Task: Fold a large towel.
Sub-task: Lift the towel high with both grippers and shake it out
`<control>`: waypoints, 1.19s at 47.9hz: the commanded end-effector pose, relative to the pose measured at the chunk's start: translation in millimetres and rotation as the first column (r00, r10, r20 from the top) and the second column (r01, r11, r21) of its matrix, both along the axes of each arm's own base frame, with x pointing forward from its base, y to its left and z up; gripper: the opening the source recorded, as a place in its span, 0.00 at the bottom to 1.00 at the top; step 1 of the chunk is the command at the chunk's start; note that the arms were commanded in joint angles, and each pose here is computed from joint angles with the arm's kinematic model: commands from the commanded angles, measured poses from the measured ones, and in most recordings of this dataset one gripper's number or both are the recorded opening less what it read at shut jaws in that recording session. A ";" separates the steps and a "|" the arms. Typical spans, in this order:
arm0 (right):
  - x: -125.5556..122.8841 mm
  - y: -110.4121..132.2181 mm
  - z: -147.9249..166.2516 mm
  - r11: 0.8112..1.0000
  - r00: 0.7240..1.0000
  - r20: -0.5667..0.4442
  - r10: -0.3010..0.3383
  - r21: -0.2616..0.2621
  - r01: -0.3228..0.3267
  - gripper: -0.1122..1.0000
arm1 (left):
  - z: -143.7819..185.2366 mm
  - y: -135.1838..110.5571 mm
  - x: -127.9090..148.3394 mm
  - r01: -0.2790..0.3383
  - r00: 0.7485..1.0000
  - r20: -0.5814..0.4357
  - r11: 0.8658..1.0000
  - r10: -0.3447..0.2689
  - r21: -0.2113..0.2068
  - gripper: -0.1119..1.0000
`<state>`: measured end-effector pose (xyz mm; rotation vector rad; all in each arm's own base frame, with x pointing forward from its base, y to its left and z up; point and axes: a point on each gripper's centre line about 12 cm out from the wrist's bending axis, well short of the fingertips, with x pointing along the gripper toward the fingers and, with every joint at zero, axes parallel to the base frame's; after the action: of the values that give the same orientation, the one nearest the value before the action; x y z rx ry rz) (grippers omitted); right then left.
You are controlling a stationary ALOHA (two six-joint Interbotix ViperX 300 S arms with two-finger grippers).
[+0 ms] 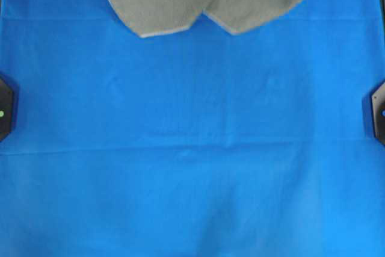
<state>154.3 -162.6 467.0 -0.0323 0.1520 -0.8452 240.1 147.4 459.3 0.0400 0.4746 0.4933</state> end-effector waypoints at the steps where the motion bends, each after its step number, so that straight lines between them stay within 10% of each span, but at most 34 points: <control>1: -1.3 23.7 19.7 0.997 0.996 0.046 0.077 0.008 -0.078 0.13 | 24.4 -20.7 -12.6 0.040 0.998 0.041 0.999 -0.041 0.016 0.13; 10: -9.5 76.3 41.8 0.953 0.949 0.141 0.281 0.080 -0.294 0.13 | 47.3 -63.4 -34.5 0.128 0.986 0.116 0.991 -0.122 -0.043 0.13; 21: -23.0 118.6 65.4 0.847 0.839 0.298 0.455 0.145 -0.511 0.13 | 72.4 -101.1 -59.2 0.200 0.946 0.298 0.955 -0.130 -0.220 0.13; 35: -22.5 138.2 75.3 0.730 0.723 0.454 0.521 0.203 -0.653 0.13 | 83.9 -135.7 -66.6 0.326 0.905 0.398 0.843 -0.148 -0.428 0.13; 44: -23.3 139.6 77.7 0.720 0.709 0.475 0.521 0.201 -0.664 0.13 | 86.8 -141.8 -71.1 0.341 0.900 0.417 0.803 -0.128 -0.489 0.13; 57: -3.4 120.0 48.1 0.764 0.793 0.401 0.459 0.277 -0.582 0.13 | 42.1 -120.8 -41.3 0.184 0.960 0.279 0.824 -0.032 -0.535 0.13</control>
<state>139.8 -31.7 523.3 0.4202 -0.0237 -0.1799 187.7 15.7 514.1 -0.5503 0.3102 0.1648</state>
